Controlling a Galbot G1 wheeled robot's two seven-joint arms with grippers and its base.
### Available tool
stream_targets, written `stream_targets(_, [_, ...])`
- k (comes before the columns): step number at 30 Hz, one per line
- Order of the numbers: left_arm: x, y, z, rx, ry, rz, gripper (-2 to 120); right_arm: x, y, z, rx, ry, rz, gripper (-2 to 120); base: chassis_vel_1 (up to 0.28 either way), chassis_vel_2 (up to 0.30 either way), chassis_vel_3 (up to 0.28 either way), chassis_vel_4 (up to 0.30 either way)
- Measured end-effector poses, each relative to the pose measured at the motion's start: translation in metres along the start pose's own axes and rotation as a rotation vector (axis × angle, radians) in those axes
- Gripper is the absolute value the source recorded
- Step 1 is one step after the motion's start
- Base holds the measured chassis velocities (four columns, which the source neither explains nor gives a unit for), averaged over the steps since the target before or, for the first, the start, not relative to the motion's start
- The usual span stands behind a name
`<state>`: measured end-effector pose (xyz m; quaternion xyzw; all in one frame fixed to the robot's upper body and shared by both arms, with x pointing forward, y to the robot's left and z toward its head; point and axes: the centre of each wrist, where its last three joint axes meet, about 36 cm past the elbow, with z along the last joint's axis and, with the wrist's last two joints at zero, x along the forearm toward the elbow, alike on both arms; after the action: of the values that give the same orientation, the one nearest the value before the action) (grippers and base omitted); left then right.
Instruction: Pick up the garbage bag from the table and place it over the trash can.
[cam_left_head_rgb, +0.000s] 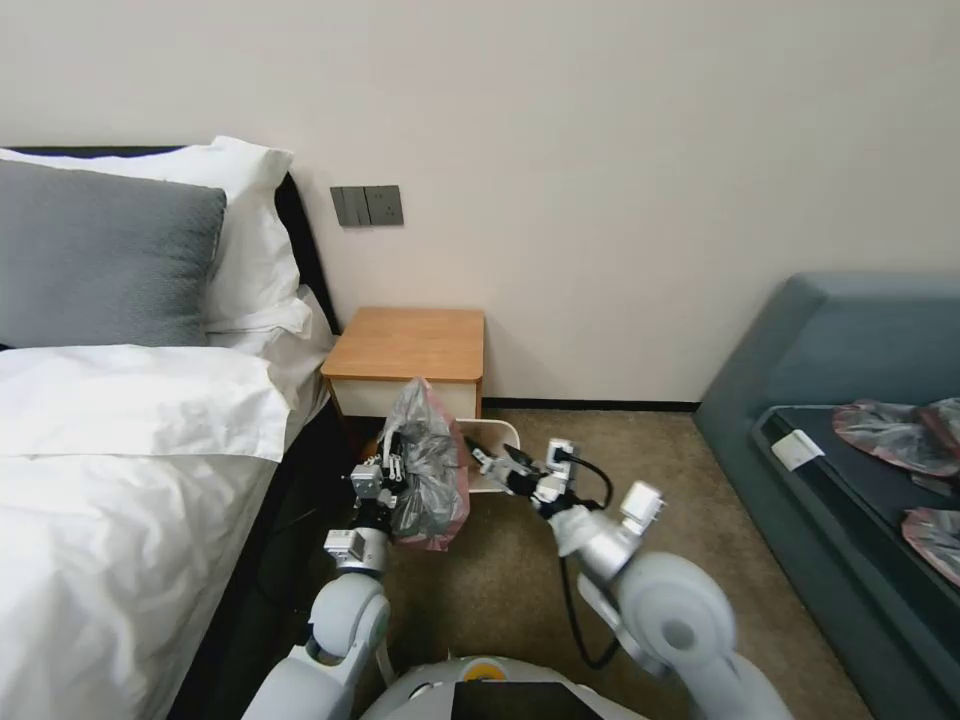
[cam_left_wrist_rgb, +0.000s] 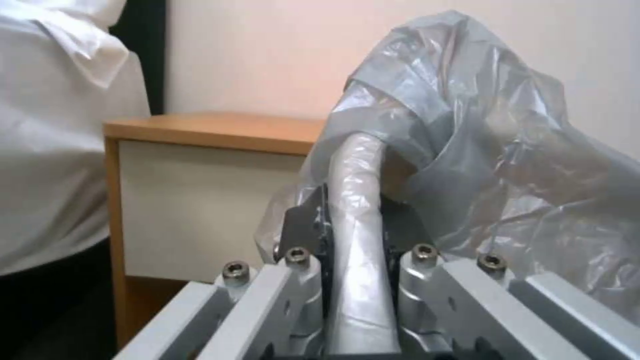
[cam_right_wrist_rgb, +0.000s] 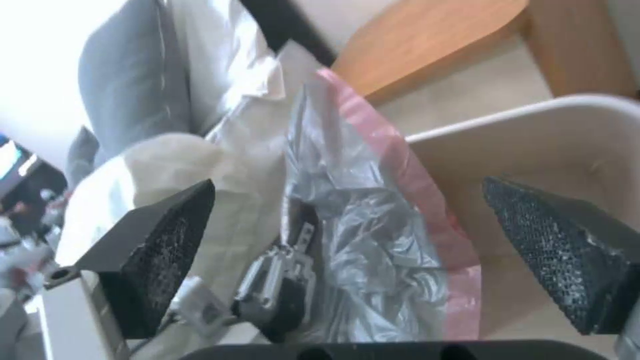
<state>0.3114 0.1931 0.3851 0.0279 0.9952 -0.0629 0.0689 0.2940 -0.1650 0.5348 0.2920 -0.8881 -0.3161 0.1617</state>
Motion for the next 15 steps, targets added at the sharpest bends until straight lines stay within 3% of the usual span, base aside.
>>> stream_targets(15, [-0.001, 0.007, -0.012, -0.008, -0.029, 0.012, 9, -0.076, -0.018, 0.016, 0.101, 0.051, 0.018, 100, 0.0, 0.0, 0.0, 0.0])
